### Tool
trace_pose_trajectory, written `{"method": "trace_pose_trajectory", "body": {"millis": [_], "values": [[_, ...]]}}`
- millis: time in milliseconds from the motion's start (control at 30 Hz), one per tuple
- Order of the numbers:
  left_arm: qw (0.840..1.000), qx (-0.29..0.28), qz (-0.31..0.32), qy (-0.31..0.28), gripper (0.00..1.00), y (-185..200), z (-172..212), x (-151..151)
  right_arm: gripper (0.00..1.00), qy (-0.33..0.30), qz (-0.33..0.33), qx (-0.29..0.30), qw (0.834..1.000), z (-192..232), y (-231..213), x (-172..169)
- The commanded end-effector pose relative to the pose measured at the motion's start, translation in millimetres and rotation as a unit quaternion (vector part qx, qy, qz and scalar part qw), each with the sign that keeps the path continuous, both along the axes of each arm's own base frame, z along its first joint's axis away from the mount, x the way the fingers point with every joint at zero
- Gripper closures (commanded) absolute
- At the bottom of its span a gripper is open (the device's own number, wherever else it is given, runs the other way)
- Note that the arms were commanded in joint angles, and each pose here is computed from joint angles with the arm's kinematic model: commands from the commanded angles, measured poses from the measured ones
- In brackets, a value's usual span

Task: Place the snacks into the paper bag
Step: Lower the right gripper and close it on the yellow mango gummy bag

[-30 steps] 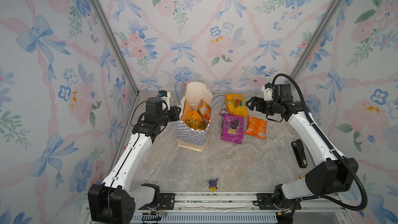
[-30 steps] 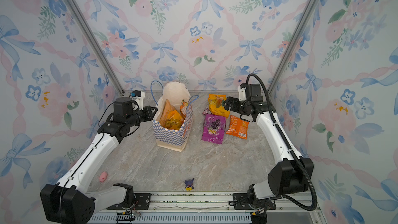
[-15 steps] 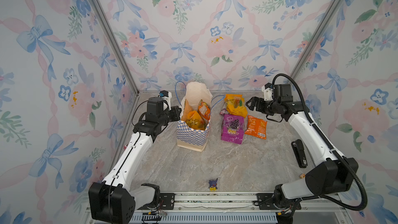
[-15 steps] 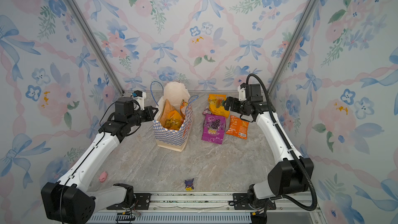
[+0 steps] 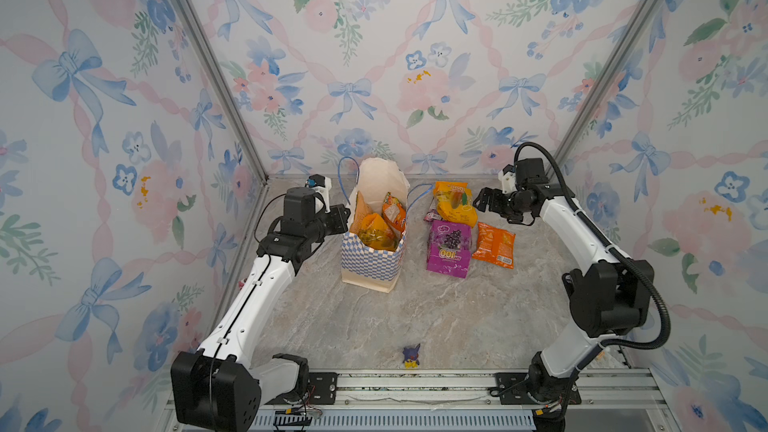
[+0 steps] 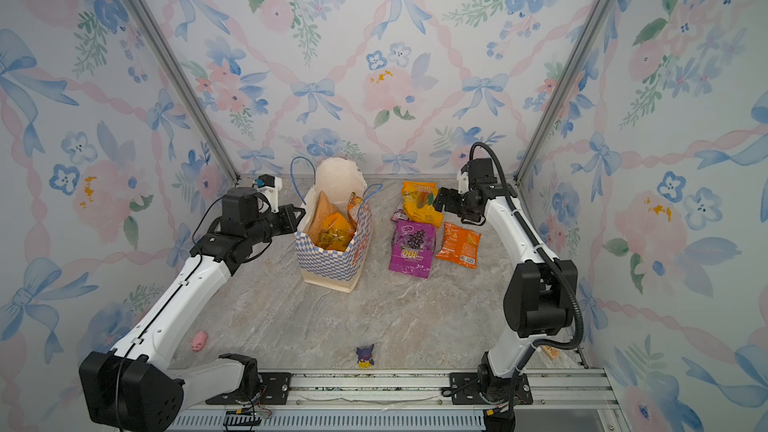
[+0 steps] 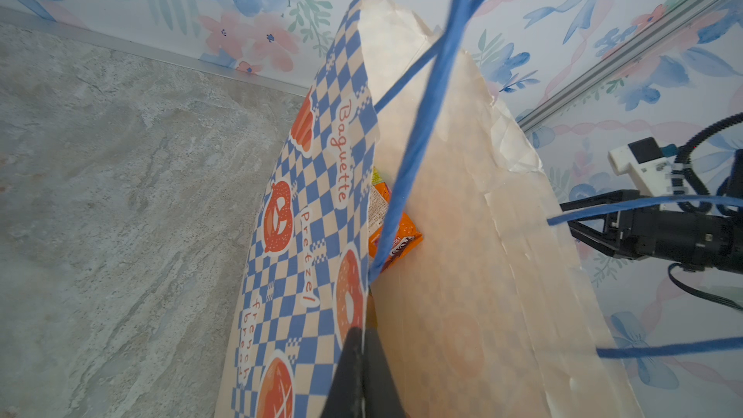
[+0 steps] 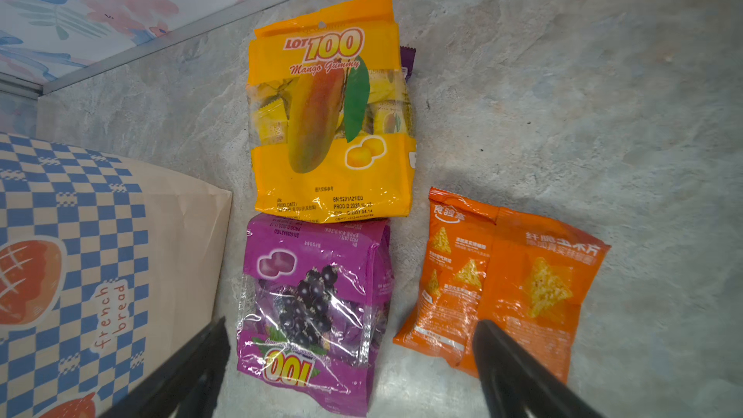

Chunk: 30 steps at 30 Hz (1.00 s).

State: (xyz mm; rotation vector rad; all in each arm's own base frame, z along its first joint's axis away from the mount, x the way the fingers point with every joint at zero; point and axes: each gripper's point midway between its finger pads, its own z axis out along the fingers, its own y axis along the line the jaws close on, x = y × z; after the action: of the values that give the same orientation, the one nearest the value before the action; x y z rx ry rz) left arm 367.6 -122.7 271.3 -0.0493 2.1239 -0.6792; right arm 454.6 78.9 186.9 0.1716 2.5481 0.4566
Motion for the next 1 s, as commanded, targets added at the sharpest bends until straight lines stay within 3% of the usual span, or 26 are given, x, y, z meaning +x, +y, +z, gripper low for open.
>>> {"method": "trace_pose_trajectory", "body": {"millis": [0, 200, 300, 967], "values": [[1.0, 0.002, -0.004, -0.01, 1.0, -2.3, 9.5, -0.7, 0.03, -0.001, -0.005, 0.03, 1.0, -3.8, 0.9, 22.9], [1.0, 0.001, -0.005, -0.01, 1.0, -3.4, 10.2, 0.0, 0.04, 0.023, 0.002, 0.104, 0.994, -30.3, 10.4, 62.2], [1.0, 0.002, -0.005, -0.011, 1.0, -3.5, 10.9, -0.1, 0.04, 0.025, 0.01, 0.114, 0.993, -43.3, 14.1, 73.4], [1.0, -0.001, -0.008, -0.01, 1.0, -6.0, 12.0, 0.5, 0.02, 0.05, 0.014, 0.143, 0.988, -108.4, 22.2, 85.2]]}}
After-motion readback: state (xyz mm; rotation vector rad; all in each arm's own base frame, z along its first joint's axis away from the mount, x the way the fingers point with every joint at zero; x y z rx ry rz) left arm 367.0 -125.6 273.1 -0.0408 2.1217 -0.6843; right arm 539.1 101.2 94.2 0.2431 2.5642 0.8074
